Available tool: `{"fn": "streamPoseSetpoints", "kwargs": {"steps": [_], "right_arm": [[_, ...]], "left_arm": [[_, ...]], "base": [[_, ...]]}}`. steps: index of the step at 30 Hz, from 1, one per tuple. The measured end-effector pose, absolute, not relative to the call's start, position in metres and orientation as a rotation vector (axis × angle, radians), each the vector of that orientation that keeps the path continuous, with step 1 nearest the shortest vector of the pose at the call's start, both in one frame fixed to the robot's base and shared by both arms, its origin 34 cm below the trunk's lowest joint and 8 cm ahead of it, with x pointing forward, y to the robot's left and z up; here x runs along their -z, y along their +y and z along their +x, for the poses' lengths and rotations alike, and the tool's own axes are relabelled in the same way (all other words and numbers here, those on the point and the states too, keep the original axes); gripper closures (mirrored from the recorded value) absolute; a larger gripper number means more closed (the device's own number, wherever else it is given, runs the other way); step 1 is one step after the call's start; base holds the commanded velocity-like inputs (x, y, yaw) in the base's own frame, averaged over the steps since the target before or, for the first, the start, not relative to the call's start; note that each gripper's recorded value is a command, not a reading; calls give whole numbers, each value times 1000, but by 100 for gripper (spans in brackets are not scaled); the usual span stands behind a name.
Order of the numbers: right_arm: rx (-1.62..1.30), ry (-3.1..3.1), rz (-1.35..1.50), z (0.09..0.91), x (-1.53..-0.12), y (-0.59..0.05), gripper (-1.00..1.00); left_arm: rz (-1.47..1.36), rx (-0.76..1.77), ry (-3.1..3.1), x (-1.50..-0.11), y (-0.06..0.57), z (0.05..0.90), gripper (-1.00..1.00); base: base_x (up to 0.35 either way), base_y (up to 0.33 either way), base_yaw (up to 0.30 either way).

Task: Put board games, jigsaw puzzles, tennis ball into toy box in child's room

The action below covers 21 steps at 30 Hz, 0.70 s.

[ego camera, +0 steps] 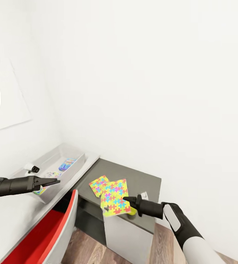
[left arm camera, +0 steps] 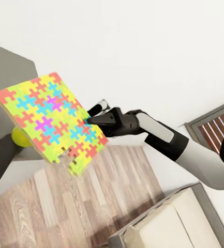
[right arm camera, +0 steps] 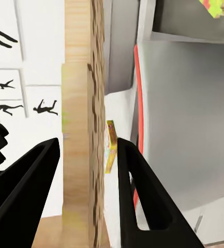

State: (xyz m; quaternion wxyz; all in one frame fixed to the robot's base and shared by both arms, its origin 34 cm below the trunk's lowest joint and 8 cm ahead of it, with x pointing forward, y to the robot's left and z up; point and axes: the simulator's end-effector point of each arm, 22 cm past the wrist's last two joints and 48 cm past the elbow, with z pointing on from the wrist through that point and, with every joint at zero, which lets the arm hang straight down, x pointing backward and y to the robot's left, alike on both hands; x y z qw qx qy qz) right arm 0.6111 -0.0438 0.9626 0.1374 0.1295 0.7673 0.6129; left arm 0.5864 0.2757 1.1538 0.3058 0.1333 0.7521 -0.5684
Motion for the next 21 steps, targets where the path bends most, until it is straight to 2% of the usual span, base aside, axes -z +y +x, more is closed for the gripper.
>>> {"fn": "streamPoseSetpoints", "kwargs": {"steps": [16,21], "right_arm": [[-1745,2229,336,610,-960,-38,100],[-1747,2231,327,609,-960,-38,100]], "left_arm": [[348,1505,1989,-1155,277,587,-100],[345,1503,1987,-1155,278,587,-100]], "base": [[-2,0,283],[0,0,97]]}}
